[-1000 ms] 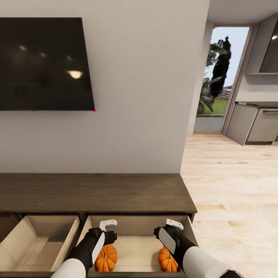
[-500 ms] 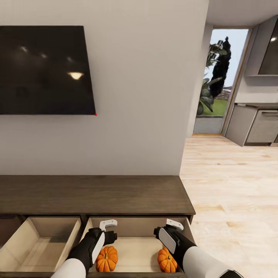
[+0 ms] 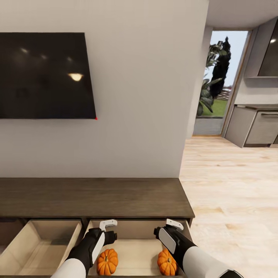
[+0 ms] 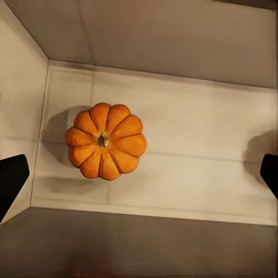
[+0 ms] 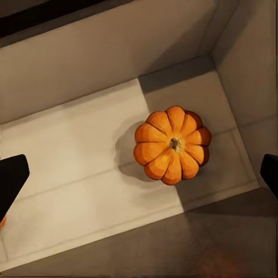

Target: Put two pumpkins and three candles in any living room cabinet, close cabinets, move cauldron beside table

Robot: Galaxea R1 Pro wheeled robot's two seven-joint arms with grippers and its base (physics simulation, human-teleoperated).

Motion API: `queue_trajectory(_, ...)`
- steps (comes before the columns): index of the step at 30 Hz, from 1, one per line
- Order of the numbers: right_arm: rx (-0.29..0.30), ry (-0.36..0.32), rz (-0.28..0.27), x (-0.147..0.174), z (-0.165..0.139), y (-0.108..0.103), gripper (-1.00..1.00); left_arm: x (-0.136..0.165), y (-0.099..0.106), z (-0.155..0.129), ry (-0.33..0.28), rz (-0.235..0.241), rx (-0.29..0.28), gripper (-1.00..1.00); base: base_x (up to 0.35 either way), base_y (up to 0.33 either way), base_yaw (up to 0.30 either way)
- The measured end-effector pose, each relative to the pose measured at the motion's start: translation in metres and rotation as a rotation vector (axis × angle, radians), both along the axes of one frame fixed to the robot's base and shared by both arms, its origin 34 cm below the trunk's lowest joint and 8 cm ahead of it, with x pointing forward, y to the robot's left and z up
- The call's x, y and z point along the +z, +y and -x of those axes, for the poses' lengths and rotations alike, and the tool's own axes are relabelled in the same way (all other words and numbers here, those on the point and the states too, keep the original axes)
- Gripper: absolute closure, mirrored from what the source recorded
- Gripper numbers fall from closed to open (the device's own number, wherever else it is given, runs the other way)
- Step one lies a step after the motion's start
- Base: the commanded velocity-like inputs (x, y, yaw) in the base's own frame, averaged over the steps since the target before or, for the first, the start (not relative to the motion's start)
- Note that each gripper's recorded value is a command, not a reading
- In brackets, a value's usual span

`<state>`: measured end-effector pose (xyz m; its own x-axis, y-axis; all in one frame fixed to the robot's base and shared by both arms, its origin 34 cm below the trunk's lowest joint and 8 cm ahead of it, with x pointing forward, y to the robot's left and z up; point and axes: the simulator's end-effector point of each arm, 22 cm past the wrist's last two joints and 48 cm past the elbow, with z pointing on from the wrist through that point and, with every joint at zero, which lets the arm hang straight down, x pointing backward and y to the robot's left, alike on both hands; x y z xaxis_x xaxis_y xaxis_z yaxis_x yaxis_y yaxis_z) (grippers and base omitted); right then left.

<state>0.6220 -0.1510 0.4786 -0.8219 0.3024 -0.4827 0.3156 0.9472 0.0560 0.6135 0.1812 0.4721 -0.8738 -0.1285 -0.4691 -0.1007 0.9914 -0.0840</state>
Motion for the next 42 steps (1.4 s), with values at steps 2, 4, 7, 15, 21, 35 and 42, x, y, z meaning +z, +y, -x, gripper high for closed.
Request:
queue_trajectory(2,0.0,0.0,0.0,0.004,-0.001,0.0,-1.0,0.004,0.0,-0.001,0.0,0.0,0.0,-1.0,-0.152,0.026,0.0)
queue_trajectory(4,0.0,0.001,0.0,0.008,-0.001,0.0,-1.0,0.008,0.0,-0.001,0.0,0.0,0.0,-1.0,-0.065,0.01,0.0)
queue_trajectory(7,0.0,0.0,0.0,0.014,-0.002,0.0,-1.0,0.014,0.0,-0.002,0.0,0.0,0.0,-1.0,-0.028,0.004,0.0)
queue_trajectory(15,0.0,0.0,0.0,0.031,-0.005,0.0,-1.0,0.031,0.0,-0.005,0.001,0.0,0.0,-1.0,-0.026,0.003,0.0)
queue_trajectory(21,0.0,0.001,0.0,0.042,-0.007,0.0,-1.0,0.043,0.0,-0.007,0.001,0.0,0.0,-1.0,-0.158,0.026,0.0)
queue_trajectory(35,-0.001,0.001,0.0,0.07,-0.01,0.0,-1.0,0.07,0.0,-0.011,0.001,0.0,0.0,-1.0,-0.074,0.002,0.0)
queue_trajectory(42,-0.001,0.001,0.0,0.083,-0.012,0.0,-1.0,0.083,0.0,-0.012,0.002,0.0,0.0,-1.0,-0.143,0.0,0.0)
